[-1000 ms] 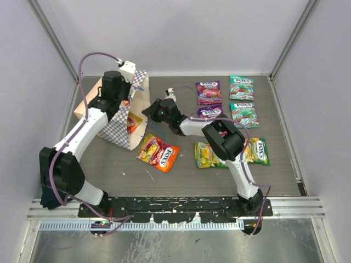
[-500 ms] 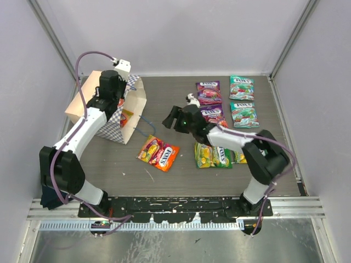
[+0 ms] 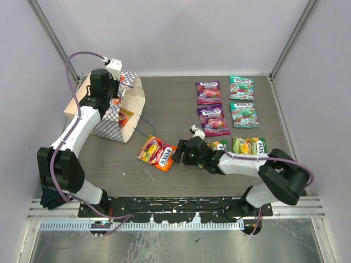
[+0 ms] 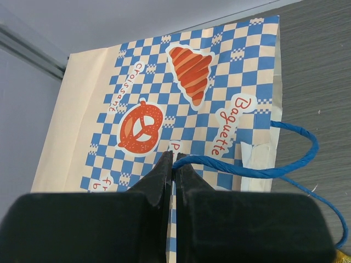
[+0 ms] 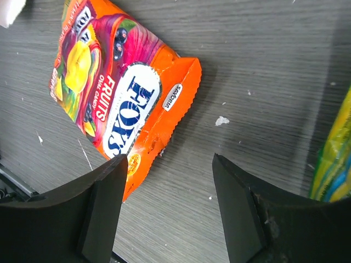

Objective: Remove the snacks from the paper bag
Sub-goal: Pick up the snack from the center of the board.

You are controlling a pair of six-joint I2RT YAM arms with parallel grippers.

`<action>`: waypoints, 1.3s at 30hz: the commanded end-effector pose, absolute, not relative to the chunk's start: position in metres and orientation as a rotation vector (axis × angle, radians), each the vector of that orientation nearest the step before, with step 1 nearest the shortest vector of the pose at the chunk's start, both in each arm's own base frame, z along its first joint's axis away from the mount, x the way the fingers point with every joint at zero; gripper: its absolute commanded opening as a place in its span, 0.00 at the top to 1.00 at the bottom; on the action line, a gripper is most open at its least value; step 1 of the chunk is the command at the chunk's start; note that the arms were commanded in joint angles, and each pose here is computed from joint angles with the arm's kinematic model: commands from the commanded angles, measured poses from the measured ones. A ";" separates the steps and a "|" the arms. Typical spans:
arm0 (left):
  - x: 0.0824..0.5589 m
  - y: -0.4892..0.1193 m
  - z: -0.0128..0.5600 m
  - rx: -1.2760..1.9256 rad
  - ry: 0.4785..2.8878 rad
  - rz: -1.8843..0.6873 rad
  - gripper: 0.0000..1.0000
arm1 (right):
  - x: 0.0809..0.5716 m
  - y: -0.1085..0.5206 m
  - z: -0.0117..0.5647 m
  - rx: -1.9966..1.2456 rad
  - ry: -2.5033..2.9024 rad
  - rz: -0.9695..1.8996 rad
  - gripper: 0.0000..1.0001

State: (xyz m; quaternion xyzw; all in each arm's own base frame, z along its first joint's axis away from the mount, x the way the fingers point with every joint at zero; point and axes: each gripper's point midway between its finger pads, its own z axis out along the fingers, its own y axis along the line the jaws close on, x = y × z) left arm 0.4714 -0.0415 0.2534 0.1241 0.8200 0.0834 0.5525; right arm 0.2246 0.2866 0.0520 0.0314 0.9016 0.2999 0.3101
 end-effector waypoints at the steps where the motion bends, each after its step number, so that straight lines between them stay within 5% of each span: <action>1: 0.469 -0.036 0.286 0.253 1.864 0.155 1.00 | 0.229 0.313 0.064 0.127 2.320 0.936 0.32; 14: 0.469 -0.038 0.281 0.250 1.889 0.118 1.00 | 0.219 0.347 0.045 0.131 2.350 1.080 0.51; 19: 0.470 -0.037 0.278 0.248 1.897 0.120 1.00 | 0.219 0.355 0.048 0.121 2.340 1.114 0.98; 39: 0.463 -0.019 0.287 0.177 1.884 0.119 1.00 | 0.277 0.342 0.169 -0.901 2.403 0.695 0.99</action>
